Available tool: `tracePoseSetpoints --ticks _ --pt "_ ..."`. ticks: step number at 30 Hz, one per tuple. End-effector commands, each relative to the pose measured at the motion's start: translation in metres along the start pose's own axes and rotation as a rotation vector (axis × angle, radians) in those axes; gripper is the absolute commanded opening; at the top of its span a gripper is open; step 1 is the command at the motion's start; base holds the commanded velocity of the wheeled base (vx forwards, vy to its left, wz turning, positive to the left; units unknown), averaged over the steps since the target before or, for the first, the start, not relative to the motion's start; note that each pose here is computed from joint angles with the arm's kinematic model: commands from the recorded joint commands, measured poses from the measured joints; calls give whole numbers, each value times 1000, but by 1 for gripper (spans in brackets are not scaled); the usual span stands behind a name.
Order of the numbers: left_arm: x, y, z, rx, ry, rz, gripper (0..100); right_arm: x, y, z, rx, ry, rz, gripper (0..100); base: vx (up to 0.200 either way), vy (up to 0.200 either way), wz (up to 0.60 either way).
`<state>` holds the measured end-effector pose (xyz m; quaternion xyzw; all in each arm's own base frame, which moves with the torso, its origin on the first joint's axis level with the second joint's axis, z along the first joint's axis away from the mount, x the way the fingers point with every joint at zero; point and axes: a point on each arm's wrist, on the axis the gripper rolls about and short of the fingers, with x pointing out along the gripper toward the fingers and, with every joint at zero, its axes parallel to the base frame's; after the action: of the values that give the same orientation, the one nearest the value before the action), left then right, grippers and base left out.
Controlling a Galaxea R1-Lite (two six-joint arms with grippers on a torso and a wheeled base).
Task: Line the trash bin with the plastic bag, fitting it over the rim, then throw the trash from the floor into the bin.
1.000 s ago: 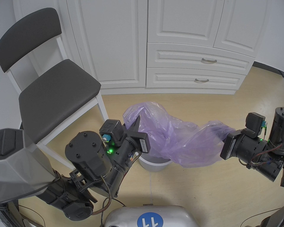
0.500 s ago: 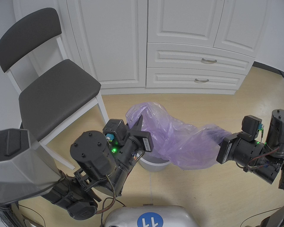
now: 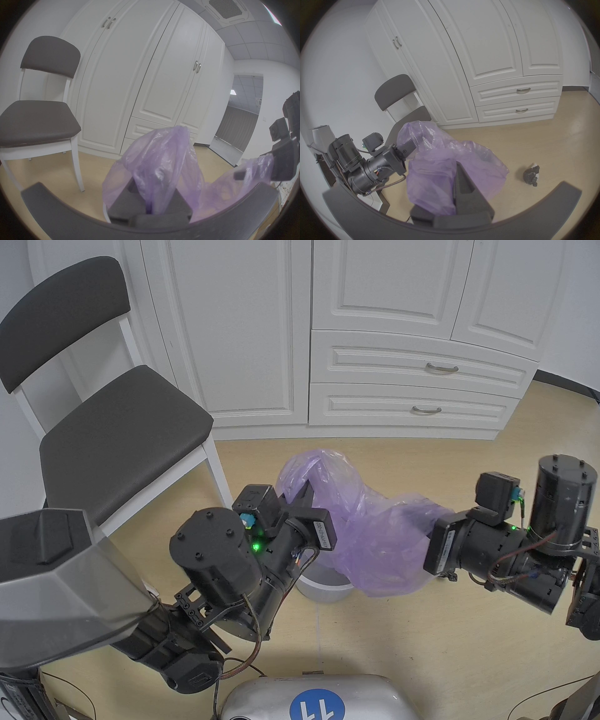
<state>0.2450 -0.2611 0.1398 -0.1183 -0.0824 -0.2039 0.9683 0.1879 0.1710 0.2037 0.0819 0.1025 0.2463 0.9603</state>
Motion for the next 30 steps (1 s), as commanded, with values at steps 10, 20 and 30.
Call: tracePoseSetpoints --ticks 10,20,30 --pt "26 4 -41 8 40 13 0 80 -21 -32 115 -7 -37 0 0 0 0" --pt "54 27 -79 21 57 83 0 122 -45 -64 173 11 -66 0 0 0 0" --pt "63 34 -95 5 58 102 0 131 -66 -63 184 -5 -118 0 0 0 0"
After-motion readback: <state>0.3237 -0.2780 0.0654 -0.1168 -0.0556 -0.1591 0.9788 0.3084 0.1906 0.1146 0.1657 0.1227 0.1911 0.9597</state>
